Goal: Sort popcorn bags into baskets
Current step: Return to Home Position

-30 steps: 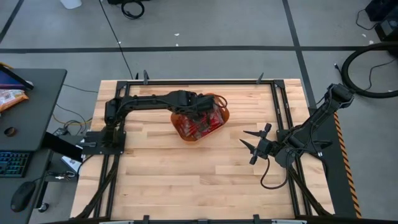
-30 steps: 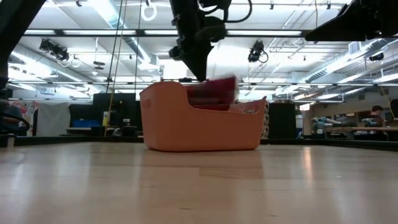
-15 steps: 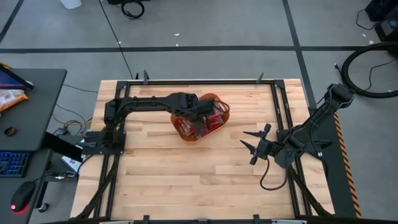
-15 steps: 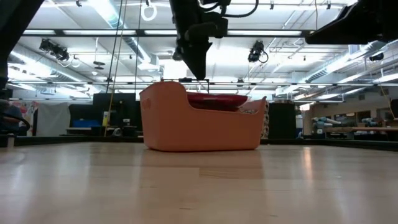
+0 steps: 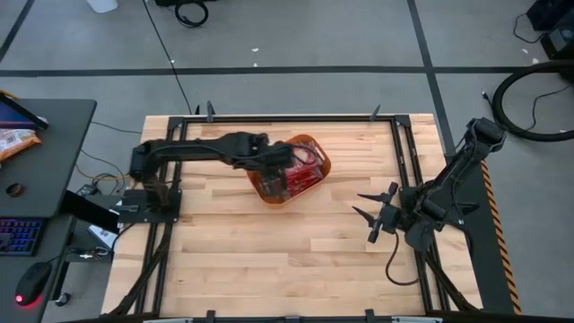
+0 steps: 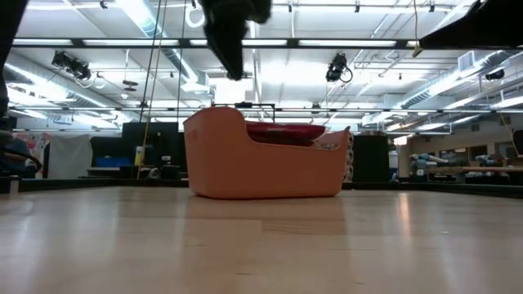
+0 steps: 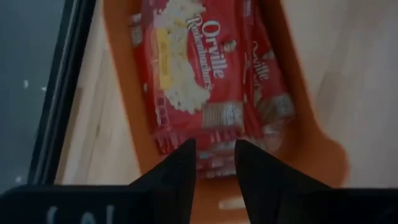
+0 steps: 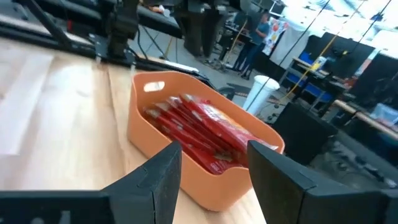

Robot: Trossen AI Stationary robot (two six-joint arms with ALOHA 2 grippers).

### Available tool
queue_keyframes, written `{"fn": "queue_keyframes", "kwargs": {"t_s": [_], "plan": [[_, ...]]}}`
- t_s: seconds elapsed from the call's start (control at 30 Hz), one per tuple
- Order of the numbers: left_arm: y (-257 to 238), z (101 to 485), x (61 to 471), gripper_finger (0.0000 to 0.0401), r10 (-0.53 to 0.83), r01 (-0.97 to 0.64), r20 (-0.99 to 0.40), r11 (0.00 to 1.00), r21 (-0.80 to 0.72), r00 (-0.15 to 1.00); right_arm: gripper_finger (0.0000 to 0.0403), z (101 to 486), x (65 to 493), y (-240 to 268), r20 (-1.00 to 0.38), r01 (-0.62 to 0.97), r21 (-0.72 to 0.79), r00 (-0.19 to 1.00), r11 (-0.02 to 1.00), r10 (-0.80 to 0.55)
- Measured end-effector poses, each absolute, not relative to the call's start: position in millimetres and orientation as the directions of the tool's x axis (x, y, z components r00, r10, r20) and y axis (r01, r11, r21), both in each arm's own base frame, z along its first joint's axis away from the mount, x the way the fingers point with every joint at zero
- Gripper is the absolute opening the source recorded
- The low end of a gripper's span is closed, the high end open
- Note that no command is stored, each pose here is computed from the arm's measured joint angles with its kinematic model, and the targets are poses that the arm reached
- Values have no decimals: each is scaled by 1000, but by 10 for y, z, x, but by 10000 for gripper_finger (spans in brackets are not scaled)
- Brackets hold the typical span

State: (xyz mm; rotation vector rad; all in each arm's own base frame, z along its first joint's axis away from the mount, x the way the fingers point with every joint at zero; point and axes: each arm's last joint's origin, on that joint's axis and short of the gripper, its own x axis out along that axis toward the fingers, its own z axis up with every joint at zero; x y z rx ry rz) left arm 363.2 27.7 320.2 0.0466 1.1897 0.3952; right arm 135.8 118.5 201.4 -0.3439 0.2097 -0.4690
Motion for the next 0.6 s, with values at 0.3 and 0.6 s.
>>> {"fn": "queue_keyframes", "kwargs": {"t_s": [0.3, 0.6], "plan": [[177, 3135, 3016, 116, 328, -380, -837, 912, 158, 439, 187, 2032, 1386, 1178, -235, 222, -234, 932, 947, -276], [161, 2990, 2440, 116, 332, -454, -749, 890, 48, 573, 170, 1865, 1419, 1042, -276, 209, -182, 927, 961, -254]]}}
